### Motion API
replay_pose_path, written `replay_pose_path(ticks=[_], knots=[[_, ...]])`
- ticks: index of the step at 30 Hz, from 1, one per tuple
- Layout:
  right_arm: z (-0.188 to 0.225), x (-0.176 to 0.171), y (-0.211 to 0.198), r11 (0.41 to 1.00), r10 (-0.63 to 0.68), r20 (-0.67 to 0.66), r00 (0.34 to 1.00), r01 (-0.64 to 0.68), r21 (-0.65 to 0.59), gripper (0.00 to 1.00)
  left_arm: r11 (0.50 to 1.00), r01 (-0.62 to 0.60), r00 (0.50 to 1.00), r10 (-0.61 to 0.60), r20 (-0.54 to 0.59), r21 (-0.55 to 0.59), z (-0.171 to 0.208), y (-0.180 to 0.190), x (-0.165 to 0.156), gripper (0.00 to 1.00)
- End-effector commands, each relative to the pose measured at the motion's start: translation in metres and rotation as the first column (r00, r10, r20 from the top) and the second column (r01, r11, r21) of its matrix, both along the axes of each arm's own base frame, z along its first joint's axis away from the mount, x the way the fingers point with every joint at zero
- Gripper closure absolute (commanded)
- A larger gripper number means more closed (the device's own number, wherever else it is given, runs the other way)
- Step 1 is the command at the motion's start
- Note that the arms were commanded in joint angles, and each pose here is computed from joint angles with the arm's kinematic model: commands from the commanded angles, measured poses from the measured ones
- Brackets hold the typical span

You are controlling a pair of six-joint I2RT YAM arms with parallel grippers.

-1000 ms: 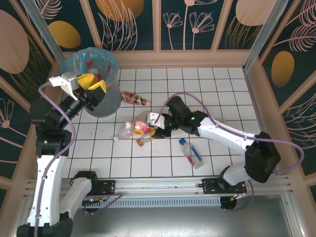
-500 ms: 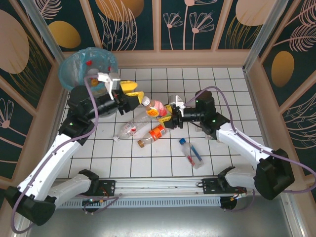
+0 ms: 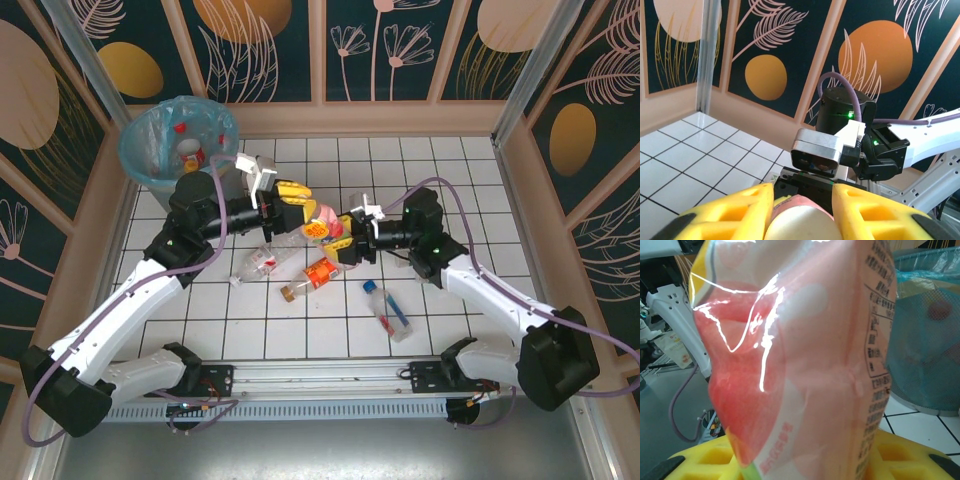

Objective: Put the plastic bottles in the bin

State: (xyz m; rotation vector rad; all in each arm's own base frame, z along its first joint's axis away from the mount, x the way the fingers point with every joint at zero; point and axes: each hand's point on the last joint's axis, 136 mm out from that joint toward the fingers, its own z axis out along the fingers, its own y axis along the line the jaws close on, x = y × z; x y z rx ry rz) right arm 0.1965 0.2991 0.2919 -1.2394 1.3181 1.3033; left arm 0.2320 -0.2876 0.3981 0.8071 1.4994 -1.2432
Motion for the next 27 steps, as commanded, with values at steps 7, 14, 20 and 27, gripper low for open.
replay_pose_path(ticks=[7,14,20,27], knots=[[0.033,-0.006,-0.007,0.994,-0.026,0.093,0.995,0.016,0.105,0.33,0.995,-0.046,0.996,0.052,0.068,-0.087,0.033,0.008,0.000,1.00],[0.047,0.026,-0.022,0.942,-0.312,0.136,0.940,0.287,0.173,0.01,0.832,-0.544,0.838,0.546,-0.015,-0.108,0.069,0.067,0.062,1.00],[0.043,0.045,-0.030,0.902,-0.428,0.150,0.891,0.411,0.133,0.01,0.520,-0.851,0.514,0.854,0.077,-0.078,0.118,0.136,0.098,1.00],[0.043,0.046,-0.031,0.901,-0.431,0.154,0.889,0.417,0.116,0.01,0.221,-0.974,0.212,0.965,0.153,-0.046,0.156,0.218,0.149,1.00]])
